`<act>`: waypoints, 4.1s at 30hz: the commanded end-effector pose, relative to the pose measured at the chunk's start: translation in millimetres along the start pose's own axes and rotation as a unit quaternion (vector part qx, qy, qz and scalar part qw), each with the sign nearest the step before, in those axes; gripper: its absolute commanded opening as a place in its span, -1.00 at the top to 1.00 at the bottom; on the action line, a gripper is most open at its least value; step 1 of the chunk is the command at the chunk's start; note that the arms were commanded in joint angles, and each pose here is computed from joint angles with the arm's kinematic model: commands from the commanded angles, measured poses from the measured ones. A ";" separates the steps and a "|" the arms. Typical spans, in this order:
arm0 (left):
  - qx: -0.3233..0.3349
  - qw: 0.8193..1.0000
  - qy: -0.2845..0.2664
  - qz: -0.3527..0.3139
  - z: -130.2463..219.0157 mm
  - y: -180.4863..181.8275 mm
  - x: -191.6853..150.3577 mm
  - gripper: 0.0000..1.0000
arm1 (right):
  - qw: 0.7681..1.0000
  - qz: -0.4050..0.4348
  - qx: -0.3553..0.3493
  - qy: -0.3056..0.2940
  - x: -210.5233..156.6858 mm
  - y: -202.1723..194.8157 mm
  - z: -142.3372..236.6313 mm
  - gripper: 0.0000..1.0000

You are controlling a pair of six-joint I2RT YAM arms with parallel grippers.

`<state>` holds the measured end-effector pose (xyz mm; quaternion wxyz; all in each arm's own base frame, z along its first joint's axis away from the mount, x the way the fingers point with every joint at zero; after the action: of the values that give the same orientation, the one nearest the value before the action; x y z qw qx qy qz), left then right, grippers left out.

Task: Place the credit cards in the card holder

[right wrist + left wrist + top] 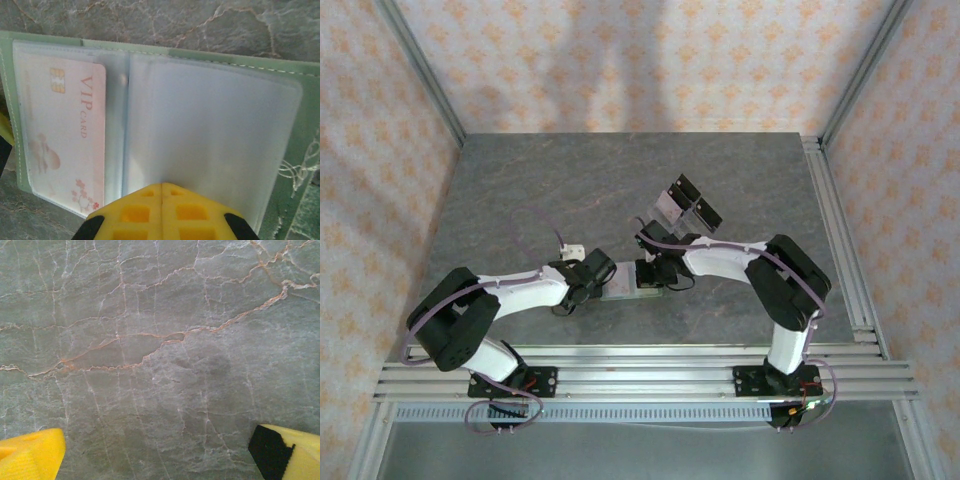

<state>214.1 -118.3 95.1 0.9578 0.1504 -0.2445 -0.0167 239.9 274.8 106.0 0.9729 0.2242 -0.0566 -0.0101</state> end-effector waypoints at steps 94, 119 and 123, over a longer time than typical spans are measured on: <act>-0.086 0.994 -0.048 0.046 41.9 5.2 38.3 -0.99 | 0.990 0.041 -0.090 -0.101 15.2 -18.2 42.9 0.08; -0.252 0.963 -0.076 0.050 12.3 -41.0 42.0 -0.99 | 0.992 0.010 -0.074 -0.104 7.8 -40.1 37.6 1.00; -0.264 0.960 -0.077 0.053 6.6 -46.3 40.4 -0.99 | 0.992 0.004 -0.069 -0.102 7.6 -42.4 35.7 1.00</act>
<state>244.7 -166.6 109.1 0.9467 -0.1062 -0.3010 -0.0426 244.6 223.9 119.0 0.9772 0.1450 -0.1535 -0.0222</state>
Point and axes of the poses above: each hand's point on the last joint's axis, 136 mm out from that joint toward the fingers, its own z axis back along the fingers, its own y axis along the line the jaws close on, x = y × z, the point moved 9 cm from there along z, back along the fingers, and after that the axes turned 13 degrees about -z, right-handed, at the moved point
